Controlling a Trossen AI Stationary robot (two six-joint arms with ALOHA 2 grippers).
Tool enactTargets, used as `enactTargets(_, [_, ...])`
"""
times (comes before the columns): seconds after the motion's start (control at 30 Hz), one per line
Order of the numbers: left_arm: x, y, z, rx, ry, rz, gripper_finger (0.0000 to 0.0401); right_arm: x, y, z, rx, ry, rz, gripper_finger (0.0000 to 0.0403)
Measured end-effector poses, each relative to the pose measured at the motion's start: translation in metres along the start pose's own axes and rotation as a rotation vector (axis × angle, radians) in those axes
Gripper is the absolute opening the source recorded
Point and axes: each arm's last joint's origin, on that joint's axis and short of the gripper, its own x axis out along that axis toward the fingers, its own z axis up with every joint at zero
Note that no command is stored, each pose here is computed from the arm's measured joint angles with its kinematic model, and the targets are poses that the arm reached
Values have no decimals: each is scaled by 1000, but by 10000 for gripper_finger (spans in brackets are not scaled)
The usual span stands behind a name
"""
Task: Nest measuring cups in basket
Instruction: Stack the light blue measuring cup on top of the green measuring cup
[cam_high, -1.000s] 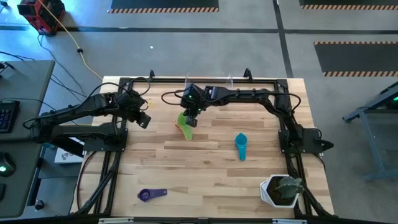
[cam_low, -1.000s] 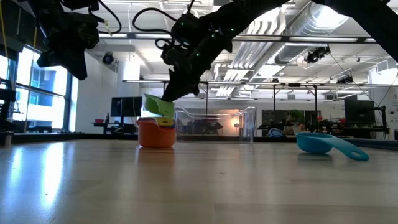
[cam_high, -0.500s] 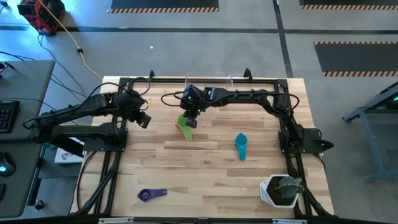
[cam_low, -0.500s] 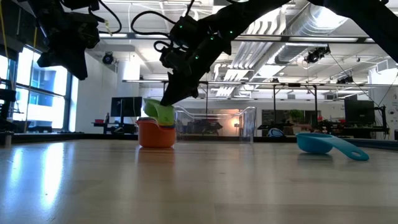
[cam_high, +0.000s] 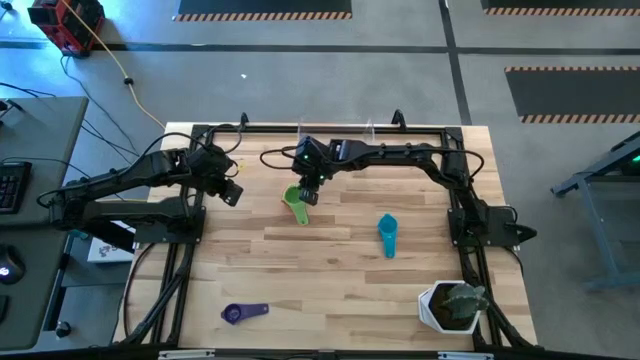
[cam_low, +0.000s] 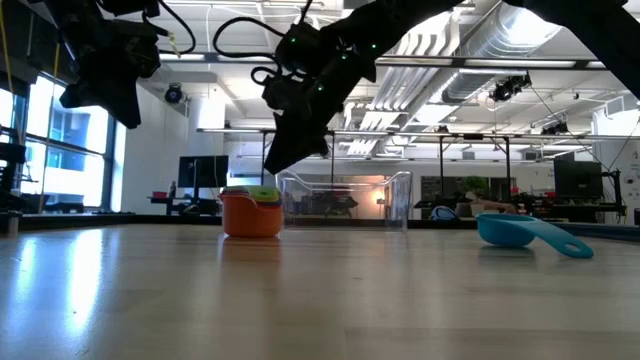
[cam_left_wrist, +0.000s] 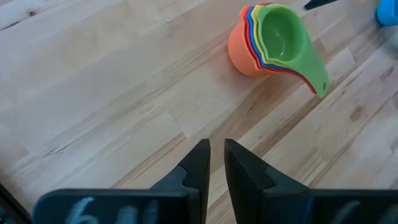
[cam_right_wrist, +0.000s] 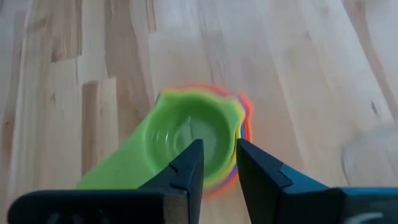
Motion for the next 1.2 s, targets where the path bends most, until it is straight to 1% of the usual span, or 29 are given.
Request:
enactTargets(0.1, [0,0,0,20,0,0,37,-8,2,-2,55,34,-1,87])
enactTargets(0.27, [0,0,1,69,-9,-5,37,-24,9,-5,200,94,-9,87])
enactTargets(0.37, [0,-1,1,99,-9,-5,37,-31,13,-7,305,128,-33,87])
enactTargets(0.5, [0,-1,1,125,-7,-9,37,-35,20,-13,475,186,-61,87])
enactTargets(0.6, [0,-1,1,155,-6,-8,37,-36,27,-20,555,249,-116,87])
enactTargets(0.7, [0,-1,1,168,-7,-8,37,-37,36,-30,586,339,-188,87])
enactTargets(0.87, [0,-1,1,191,-7,-8,37,-43,51,-48,606,477,-345,87])
enactTargets(0.93, [0,-1,1,209,-7,-8,37,-45,56,-53,618,527,-372,87])
enactTargets(1.03, [0,-1,1,211,-7,-8,37,-47,63,-57,614,564,-409,87])
enactTargets(1.2, [0,-1,1,211,-7,-8,37,-53,72,-66,602,633,-503,87])
